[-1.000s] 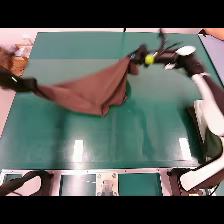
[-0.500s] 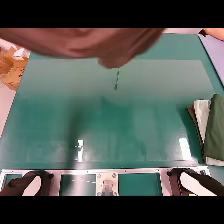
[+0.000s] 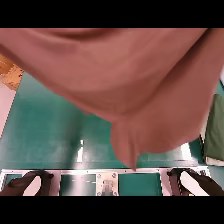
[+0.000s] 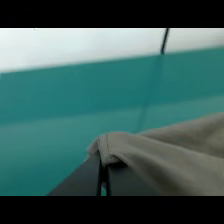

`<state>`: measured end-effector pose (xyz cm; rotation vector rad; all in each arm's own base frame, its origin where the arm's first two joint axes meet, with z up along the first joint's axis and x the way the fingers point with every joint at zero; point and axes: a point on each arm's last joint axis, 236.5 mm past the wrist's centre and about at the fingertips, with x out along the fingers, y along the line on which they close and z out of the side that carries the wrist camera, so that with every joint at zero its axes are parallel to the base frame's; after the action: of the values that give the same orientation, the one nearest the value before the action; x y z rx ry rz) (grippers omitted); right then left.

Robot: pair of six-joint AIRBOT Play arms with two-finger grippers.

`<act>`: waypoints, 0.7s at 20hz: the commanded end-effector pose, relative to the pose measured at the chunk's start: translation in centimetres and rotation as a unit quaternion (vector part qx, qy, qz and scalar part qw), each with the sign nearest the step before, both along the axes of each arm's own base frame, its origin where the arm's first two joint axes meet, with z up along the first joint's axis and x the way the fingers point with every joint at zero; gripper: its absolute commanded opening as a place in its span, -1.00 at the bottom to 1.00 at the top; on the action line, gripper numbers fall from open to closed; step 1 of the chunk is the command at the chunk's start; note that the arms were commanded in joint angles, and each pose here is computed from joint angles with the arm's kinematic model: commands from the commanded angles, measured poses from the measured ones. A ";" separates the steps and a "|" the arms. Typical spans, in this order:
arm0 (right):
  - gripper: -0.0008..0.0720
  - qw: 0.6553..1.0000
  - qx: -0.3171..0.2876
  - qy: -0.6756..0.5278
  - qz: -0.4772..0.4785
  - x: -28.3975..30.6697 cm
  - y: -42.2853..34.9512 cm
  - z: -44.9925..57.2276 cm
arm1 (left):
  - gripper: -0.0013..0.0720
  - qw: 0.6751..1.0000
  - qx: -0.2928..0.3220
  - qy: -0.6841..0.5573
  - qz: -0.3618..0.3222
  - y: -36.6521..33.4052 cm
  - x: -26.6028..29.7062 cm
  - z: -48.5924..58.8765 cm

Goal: Fold the shirts.

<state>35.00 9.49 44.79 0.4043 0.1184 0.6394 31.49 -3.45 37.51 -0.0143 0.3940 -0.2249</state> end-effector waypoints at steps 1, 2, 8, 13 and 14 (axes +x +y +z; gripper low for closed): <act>-0.93 0.991 0.012 0.131 0.016 4.2 0.0 -12.3 | -0.89 0.987 -0.077 0.118 -0.072 -3.5 2.3 -11.5; -0.93 0.983 0.022 0.181 0.017 5.6 0.3 -17.6 | -0.89 0.981 -0.098 0.146 -0.085 -4.2 2.7 -15.5; -0.93 0.907 0.031 0.419 -0.042 9.3 1.5 -45.3 | -0.89 0.933 -0.168 0.319 -0.004 -3.2 0.7 -38.5; -0.07 0.898 0.054 0.436 -0.020 10.8 -0.3 -45.0 | -0.89 0.929 -0.162 0.334 0.002 -2.8 1.1 -40.3; -0.07 0.899 0.074 0.432 -0.012 10.7 -1.9 -42.7 | -0.89 0.930 -0.159 0.331 0.002 -2.7 1.2 -40.3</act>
<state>46.00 9.20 1.08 0.7631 0.8898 0.3719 32.75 -6.53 -1.30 -0.4258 1.0199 -0.2941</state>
